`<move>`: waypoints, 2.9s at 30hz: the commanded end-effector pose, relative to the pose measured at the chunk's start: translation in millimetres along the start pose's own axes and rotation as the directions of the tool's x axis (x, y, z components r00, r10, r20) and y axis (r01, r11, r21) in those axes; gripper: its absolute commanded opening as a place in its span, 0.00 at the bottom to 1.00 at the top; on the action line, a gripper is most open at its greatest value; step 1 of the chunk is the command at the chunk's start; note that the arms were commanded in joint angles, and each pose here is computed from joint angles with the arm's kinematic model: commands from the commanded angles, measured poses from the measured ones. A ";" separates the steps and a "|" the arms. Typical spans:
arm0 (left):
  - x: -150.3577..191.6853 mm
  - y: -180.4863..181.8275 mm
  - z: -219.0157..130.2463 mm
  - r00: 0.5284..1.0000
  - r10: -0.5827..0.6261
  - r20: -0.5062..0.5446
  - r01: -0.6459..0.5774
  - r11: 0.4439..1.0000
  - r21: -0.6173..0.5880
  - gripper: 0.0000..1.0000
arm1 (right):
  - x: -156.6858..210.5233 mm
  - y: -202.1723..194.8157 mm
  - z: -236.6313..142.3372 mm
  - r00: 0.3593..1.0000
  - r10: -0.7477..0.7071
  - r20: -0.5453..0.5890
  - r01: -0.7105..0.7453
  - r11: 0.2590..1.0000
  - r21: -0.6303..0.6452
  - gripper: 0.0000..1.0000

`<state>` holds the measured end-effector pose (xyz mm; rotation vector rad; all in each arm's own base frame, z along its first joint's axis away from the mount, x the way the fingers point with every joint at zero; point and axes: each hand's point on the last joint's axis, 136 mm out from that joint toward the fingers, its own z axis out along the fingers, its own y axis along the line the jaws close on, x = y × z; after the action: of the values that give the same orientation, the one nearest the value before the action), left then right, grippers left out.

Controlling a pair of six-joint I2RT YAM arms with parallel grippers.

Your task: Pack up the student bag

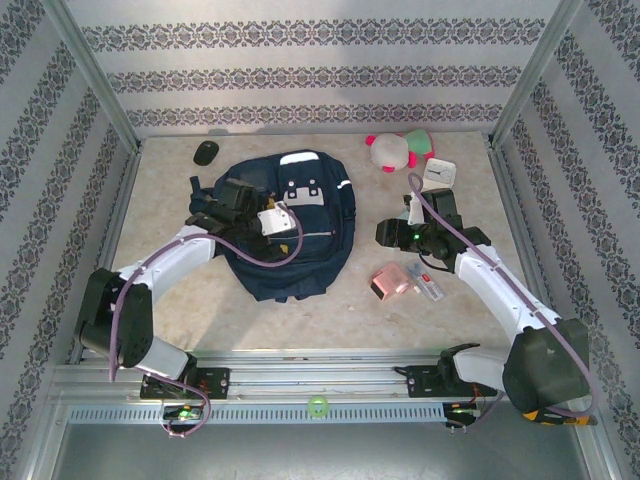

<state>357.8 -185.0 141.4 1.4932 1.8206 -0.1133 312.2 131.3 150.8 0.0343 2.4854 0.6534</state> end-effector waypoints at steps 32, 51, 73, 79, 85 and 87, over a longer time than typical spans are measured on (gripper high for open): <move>74.8 -7.9 -10.0 0.959 0.278 -0.055 -0.273 0.959 0.080 0.92 | 3.1 86.2 22.5 0.951 -0.310 0.014 0.308 0.936 -0.172 0.65; -19.3 15.2 -91.0 0.966 -0.049 0.254 0.090 0.985 -0.150 0.00 | -8.9 146.0 -9.3 0.791 -0.519 0.324 0.602 0.755 -0.261 0.64; -38.9 5.2 -110.3 0.936 -0.092 0.338 0.134 0.986 -0.102 0.26 | -17.0 219.1 30.3 0.233 -0.808 0.541 0.972 0.189 -0.137 0.15; -59.2 -22.5 -110.2 0.948 -0.004 0.320 0.021 0.999 -0.050 0.73 | -10.1 233.7 13.5 0.227 -0.751 0.620 0.973 0.152 -0.172 0.00; -65.4 -6.9 -71.2 0.977 0.029 0.211 -0.001 0.991 -0.135 0.86 | -8.2 238.3 11.3 0.233 -0.736 0.636 0.972 0.150 -0.182 0.00; -66.4 4.3 -60.6 0.980 0.015 0.201 0.019 0.985 -0.169 0.86 | -8.3 240.1 8.8 0.233 -0.730 0.642 0.972 0.149 -0.183 0.00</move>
<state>302.5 -209.4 227.1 1.3765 1.5851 -0.2406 310.7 334.1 224.7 -1.3421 1.4705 0.6059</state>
